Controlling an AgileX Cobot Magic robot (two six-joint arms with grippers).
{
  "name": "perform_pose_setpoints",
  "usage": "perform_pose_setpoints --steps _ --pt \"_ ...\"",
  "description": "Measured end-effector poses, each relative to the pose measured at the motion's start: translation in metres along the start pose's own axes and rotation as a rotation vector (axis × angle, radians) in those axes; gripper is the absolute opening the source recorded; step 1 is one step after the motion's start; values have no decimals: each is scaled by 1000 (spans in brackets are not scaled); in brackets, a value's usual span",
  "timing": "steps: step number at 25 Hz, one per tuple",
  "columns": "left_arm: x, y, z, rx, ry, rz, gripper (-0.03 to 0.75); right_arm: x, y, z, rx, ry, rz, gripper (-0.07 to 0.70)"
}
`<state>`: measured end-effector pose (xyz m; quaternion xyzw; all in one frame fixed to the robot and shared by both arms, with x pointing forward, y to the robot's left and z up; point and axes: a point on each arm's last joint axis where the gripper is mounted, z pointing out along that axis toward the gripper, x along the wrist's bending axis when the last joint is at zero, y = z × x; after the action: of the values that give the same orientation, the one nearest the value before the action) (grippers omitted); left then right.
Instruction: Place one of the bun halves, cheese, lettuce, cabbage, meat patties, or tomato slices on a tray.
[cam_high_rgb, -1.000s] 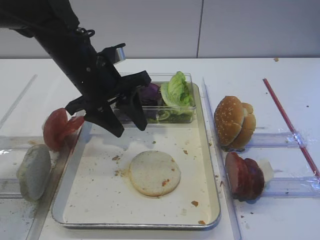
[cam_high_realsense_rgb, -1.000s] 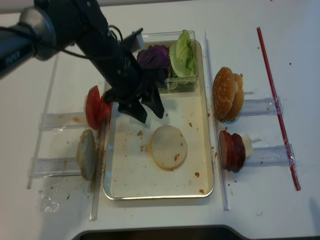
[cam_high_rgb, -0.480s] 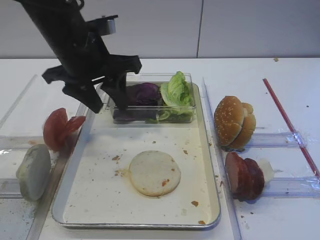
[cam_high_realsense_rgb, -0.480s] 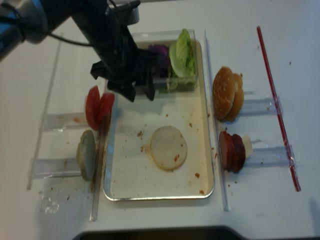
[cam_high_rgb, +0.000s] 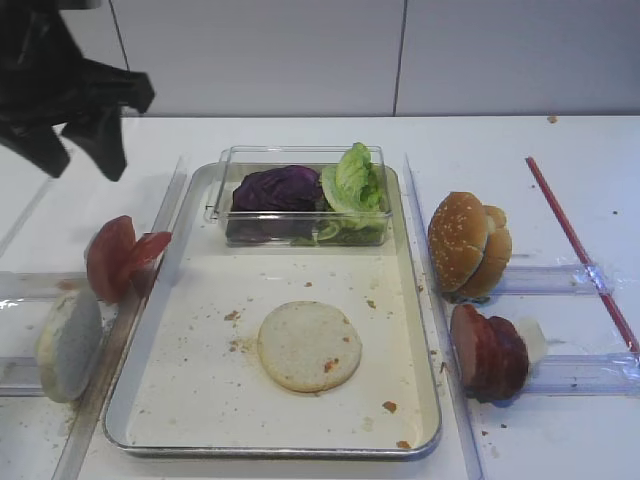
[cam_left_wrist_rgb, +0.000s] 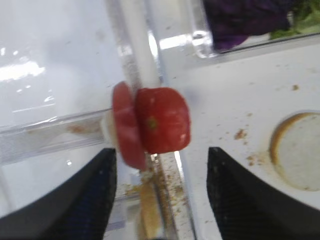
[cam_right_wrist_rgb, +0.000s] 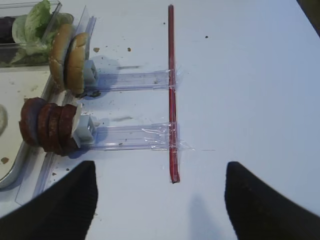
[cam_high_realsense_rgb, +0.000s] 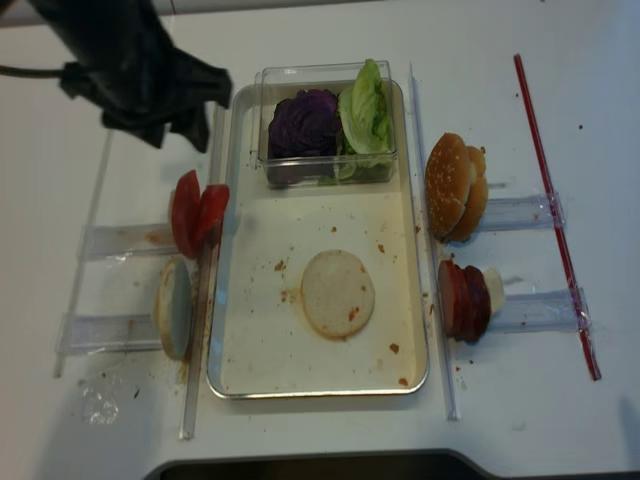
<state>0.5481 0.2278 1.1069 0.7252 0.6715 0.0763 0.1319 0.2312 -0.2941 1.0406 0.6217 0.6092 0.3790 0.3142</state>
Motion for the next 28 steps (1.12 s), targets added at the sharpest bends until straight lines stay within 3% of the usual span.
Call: perform_pose_setpoints --steps 6,9,19,25,28 --pt "60 -31 -7 22 121 -116 370 0 0 0 0 -2 -1 531" --pt "76 -45 -7 41 149 -132 370 0 0 0 0 -2 -1 531" --pt "76 -109 1 119 151 -121 370 0 0 0 0 -2 -1 531" --pt "68 -158 -26 -3 139 -124 370 0 0 0 0 -2 -1 531" --pt "62 -186 -44 -113 121 -106 369 0 0 0 0 -2 -1 531"
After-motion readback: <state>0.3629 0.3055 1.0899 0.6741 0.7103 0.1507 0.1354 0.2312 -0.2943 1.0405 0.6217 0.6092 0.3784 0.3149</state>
